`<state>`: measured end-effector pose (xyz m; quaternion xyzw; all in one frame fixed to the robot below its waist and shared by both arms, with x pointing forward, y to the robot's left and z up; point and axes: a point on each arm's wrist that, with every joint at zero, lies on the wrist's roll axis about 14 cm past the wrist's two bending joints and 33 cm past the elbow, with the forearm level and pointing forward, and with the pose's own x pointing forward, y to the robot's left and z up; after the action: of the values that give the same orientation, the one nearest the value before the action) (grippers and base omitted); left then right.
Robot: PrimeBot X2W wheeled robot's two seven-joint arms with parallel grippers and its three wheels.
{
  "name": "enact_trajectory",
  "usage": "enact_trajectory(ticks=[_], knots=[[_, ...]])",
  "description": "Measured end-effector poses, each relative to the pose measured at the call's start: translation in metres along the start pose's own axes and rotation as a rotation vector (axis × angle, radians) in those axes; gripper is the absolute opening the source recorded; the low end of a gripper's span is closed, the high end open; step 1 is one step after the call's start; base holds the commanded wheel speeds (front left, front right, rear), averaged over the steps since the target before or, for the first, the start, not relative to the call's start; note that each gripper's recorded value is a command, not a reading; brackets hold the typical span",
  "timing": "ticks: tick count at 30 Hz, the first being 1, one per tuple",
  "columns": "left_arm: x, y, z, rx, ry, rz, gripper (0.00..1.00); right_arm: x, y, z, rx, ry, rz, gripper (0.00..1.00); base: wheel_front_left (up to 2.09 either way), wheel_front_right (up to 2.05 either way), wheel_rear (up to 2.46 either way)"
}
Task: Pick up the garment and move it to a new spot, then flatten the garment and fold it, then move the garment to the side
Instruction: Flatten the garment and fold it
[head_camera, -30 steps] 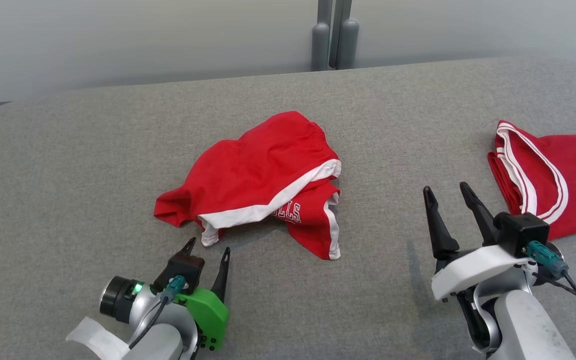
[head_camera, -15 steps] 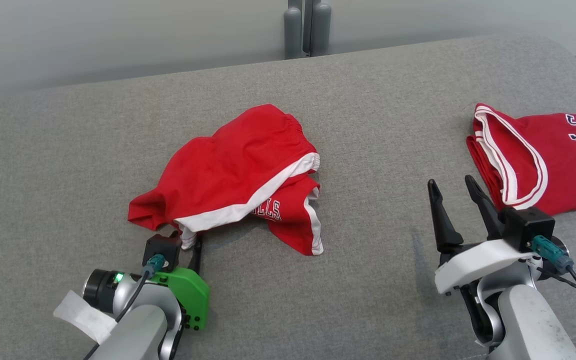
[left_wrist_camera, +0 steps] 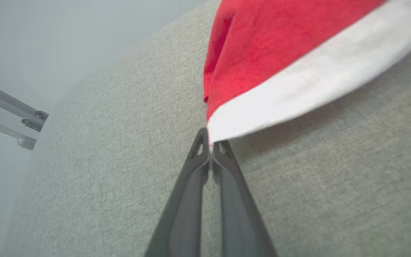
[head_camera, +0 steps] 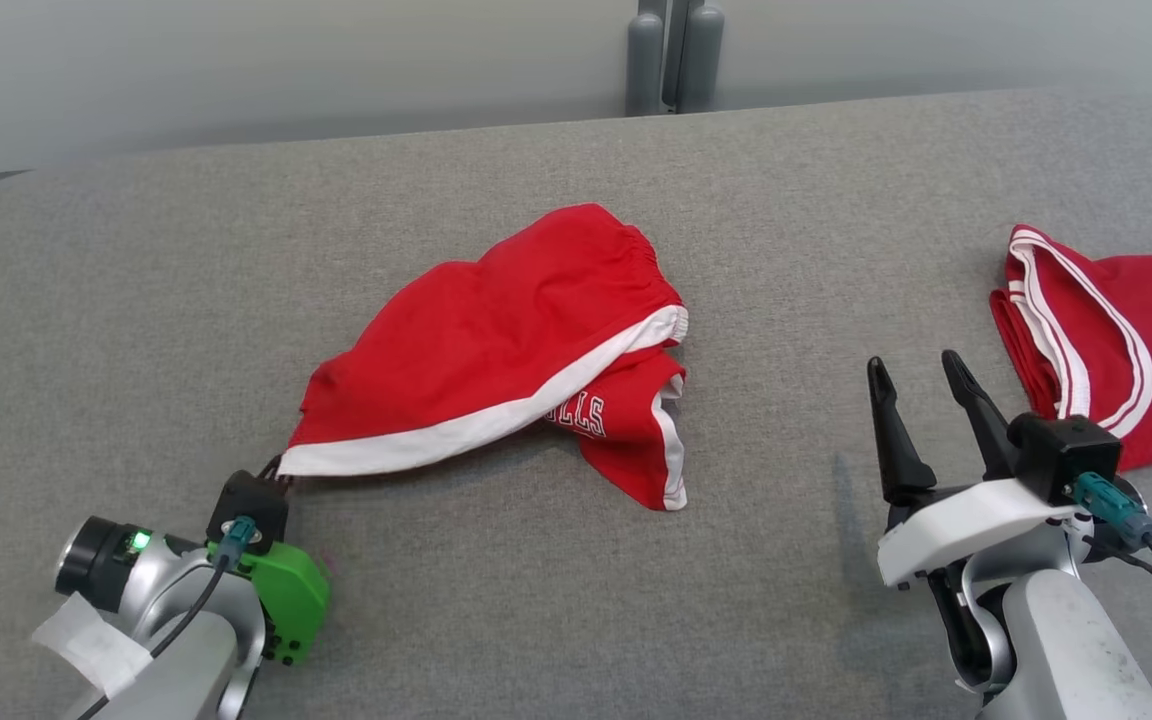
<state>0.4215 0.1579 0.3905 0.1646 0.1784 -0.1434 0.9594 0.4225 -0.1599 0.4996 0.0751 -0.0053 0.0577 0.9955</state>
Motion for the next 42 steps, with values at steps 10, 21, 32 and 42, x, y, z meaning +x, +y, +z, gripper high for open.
enact_trajectory(ticks=[10, 21, 32, 42], knots=[[-0.016, 0.021, -0.020, 0.098, 0.068, 0.030, 0.91, 0.003, 0.011, -0.006, 0.011, 0.015, 0.031, 1.00, 0.00, 0.00, 0.00], [-0.027, 0.023, -0.031, 0.086, 0.085, 0.054, 1.00, 0.000, 0.004, -0.004, 0.009, 0.010, 0.009, 1.00, 0.00, 0.00, 0.00], [-0.045, 0.018, -0.010, -0.058, -0.023, 0.108, 1.00, -0.001, 0.005, 0.009, -0.006, -0.021, 0.011, 1.00, 0.00, 0.00, 0.00], [-0.076, 0.029, 0.008, -0.187, -0.107, 0.192, 1.00, -0.006, 0.007, 0.018, -0.012, -0.047, 0.017, 1.00, 0.00, 0.00, 0.00]])
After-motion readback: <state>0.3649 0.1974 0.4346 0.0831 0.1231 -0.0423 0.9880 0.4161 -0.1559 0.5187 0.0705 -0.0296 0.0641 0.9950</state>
